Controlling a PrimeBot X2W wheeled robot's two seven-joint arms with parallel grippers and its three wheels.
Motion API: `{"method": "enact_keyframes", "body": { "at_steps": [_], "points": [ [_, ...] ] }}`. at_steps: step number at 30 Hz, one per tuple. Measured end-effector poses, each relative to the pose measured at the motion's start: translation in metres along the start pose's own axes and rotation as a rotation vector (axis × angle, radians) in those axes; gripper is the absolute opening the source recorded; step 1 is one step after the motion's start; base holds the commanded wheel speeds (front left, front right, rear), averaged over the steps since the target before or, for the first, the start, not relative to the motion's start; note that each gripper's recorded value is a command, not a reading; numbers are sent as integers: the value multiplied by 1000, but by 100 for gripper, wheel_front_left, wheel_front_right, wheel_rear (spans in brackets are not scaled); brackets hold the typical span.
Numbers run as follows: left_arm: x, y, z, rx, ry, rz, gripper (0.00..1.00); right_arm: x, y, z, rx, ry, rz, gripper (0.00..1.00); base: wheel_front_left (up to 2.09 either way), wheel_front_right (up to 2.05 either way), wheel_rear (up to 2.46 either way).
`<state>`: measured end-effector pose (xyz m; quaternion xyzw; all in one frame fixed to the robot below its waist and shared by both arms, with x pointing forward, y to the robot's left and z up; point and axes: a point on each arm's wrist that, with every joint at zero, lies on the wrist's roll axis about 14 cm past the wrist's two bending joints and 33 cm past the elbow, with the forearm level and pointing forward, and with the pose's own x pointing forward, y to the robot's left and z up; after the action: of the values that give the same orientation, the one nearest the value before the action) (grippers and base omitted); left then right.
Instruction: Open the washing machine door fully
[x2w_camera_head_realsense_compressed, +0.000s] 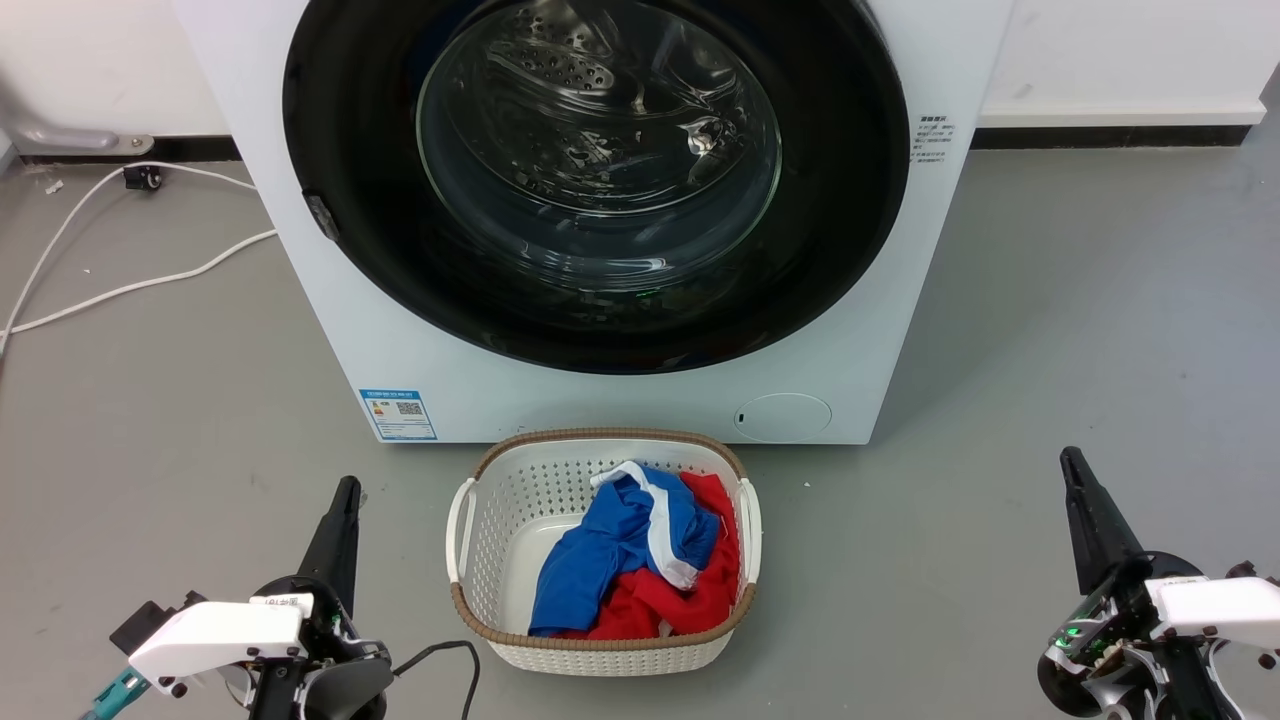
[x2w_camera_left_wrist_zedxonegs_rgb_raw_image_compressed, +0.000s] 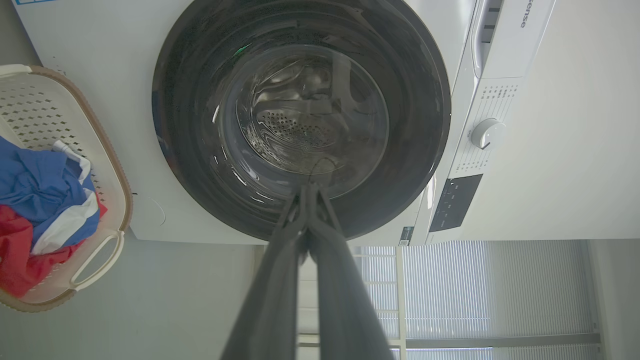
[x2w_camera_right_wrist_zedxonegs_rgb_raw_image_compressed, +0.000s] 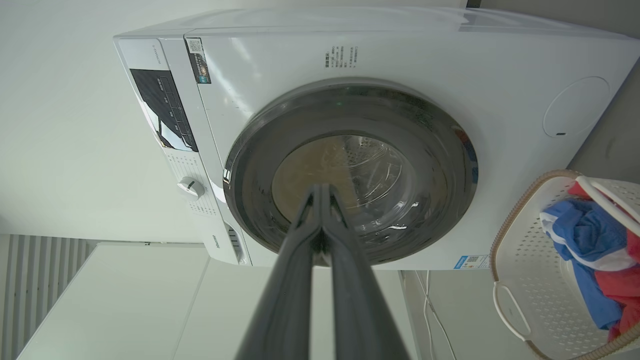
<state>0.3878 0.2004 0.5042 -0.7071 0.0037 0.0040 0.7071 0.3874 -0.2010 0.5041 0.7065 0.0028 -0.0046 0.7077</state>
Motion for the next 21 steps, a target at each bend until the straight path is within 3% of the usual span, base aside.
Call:
{"method": "enact_keyframes", "body": {
  "at_steps": [8, 9, 13, 21],
  "points": [
    [0, 0, 0, 0, 0, 0, 0, 0, 0, 0, 0, 0, 0, 0, 0, 0, 0],
    [-1, 2, 0, -1, 0, 6, 100, -1, -2, 0, 1, 0, -5, 100, 0, 0, 0],
    [-9, 20, -3, -6, 3, 61, 100, -10, -20, 0, 4, -5, -59, 100, 0, 0, 0],
    [-8, 16, -10, 29, 4, 49, 100, -10, -20, -4, -37, -11, -59, 100, 0, 0, 0]
  ]
}}
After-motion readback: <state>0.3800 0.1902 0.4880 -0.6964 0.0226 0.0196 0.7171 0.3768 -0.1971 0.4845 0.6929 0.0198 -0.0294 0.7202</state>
